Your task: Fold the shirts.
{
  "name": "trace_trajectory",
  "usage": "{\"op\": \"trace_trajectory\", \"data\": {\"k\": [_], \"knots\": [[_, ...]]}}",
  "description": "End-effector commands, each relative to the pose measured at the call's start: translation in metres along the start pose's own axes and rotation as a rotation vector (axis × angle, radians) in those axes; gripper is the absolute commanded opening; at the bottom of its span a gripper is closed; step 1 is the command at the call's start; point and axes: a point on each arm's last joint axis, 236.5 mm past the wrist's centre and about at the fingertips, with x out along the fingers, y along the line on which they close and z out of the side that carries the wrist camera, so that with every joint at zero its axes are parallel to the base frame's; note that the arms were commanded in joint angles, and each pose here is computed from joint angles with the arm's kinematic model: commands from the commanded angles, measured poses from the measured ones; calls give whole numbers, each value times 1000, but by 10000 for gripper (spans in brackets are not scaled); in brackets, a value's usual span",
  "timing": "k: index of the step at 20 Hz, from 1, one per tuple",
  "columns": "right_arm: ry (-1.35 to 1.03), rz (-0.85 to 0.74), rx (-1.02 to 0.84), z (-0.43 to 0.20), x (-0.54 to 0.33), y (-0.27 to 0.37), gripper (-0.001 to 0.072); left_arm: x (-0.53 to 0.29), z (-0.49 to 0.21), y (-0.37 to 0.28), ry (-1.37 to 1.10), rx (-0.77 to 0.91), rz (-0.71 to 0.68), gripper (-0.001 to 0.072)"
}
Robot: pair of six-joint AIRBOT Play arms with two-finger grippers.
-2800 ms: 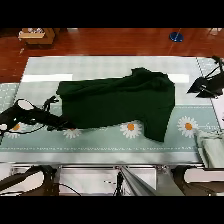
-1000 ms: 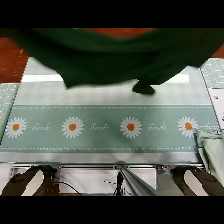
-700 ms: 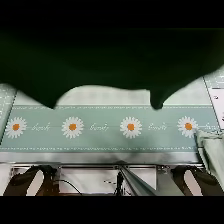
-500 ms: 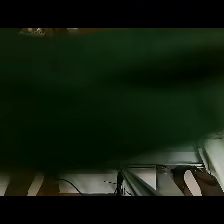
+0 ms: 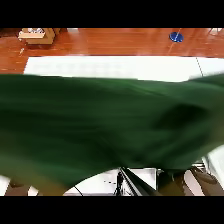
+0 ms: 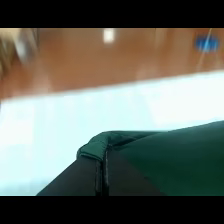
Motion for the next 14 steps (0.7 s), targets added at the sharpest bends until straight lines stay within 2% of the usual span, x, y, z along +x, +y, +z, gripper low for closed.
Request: {"op": "trace_trajectory", "data": {"k": [1, 6, 9, 14], "knots": [[292, 112, 39, -37, 77, -1, 23, 52, -50, 15, 224, -74, -16, 18], [445, 182, 67, -41, 223, -9, 23, 167, -94, 29, 345, -203, -101, 18], [509, 226, -9, -61, 306, 10, 23, 244, -120, 42, 422, -291, -137, 18], [398, 138, -74, -62, 417, 8, 23, 351, -158, 60, 501, -356, -196, 19]]}}
